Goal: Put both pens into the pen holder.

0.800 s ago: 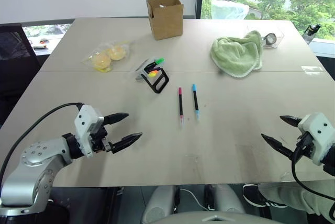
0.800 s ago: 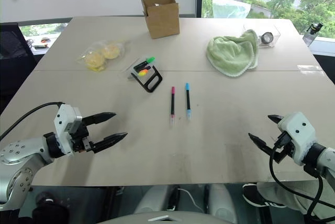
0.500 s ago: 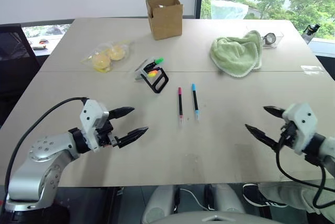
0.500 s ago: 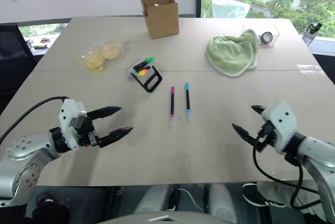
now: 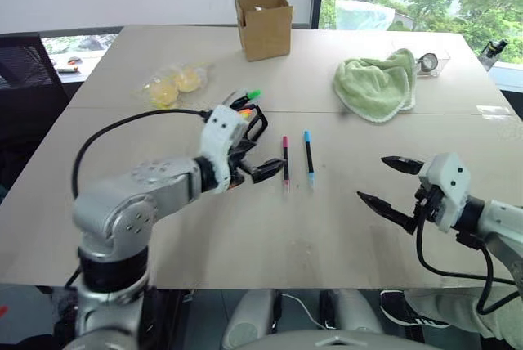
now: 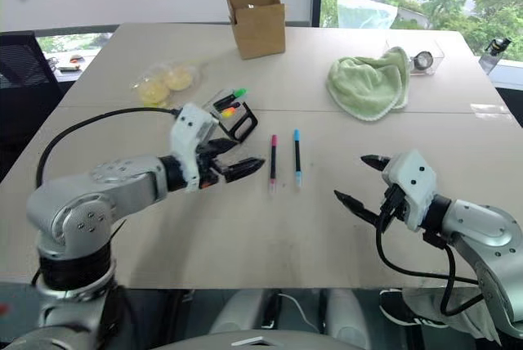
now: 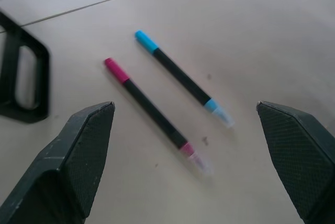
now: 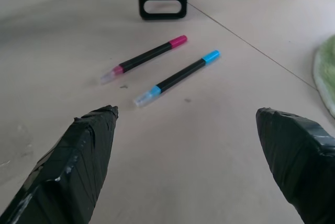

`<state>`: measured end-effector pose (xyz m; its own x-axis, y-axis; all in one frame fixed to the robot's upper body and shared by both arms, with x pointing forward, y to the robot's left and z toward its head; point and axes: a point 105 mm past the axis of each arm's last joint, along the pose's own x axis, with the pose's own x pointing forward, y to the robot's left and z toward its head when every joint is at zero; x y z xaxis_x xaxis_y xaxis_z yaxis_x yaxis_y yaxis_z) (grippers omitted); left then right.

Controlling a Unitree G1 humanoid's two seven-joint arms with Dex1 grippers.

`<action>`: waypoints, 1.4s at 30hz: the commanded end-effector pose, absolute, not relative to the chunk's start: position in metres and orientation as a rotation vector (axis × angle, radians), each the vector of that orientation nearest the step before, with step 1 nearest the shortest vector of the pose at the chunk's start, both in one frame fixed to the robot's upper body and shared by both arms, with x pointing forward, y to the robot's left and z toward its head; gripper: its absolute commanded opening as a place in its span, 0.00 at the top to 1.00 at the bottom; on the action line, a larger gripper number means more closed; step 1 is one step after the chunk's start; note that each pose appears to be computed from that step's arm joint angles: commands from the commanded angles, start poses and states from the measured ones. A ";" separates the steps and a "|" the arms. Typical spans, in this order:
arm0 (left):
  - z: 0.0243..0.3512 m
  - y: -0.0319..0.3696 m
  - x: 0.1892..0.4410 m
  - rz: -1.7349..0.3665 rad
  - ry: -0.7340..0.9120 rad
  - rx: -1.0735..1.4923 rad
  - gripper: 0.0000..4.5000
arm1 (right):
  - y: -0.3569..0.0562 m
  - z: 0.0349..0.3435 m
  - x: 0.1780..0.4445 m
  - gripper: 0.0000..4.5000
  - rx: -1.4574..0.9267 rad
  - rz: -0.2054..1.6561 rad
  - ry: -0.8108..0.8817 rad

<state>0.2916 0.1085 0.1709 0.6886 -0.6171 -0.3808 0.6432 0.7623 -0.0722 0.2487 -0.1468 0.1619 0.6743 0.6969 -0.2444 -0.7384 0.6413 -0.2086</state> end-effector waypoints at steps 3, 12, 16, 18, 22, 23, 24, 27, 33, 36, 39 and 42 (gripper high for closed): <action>0.188 0.104 0.275 -0.921 0.221 -0.083 0.00 | -0.107 0.159 0.280 0.00 -0.269 0.795 0.231; 0.177 0.170 0.240 -1.120 0.186 0.171 0.00 | -0.029 0.144 0.332 0.00 -0.210 0.782 0.373; 0.167 0.187 0.243 -1.057 0.172 0.207 0.00 | -0.016 0.116 0.345 0.00 -0.213 0.750 0.457; 0.166 0.186 0.241 -1.054 0.158 0.219 0.00 | -0.023 0.104 0.355 0.00 -0.258 0.678 0.479; 0.164 0.183 0.234 -1.051 0.150 0.202 0.00 | -0.041 0.094 0.369 0.28 -0.298 0.573 0.497; 0.163 0.184 0.234 -1.046 0.150 0.206 0.00 | -0.043 0.094 0.370 0.38 -0.299 0.570 0.498; 0.163 0.184 0.234 -1.042 0.149 0.207 0.00 | -0.043 0.093 0.371 0.50 -0.300 0.571 0.499; 0.164 0.182 0.238 -1.037 0.138 0.201 0.00 | -0.043 0.092 0.369 0.80 -0.324 0.587 0.501; 0.174 0.167 0.253 -0.971 0.159 -0.004 0.00 | -0.049 0.101 0.362 1.00 -0.349 0.623 0.437; 0.187 0.154 0.264 -0.945 0.170 -0.255 0.00 | -0.045 0.134 0.348 1.00 -0.192 0.721 0.312; 0.194 0.139 0.277 -0.917 0.168 -0.482 0.00 | -0.031 0.183 0.306 1.00 -0.072 0.947 0.105; 0.205 0.129 0.286 -0.901 0.157 -0.603 0.00 | -0.023 0.200 0.284 1.00 -0.026 1.051 0.043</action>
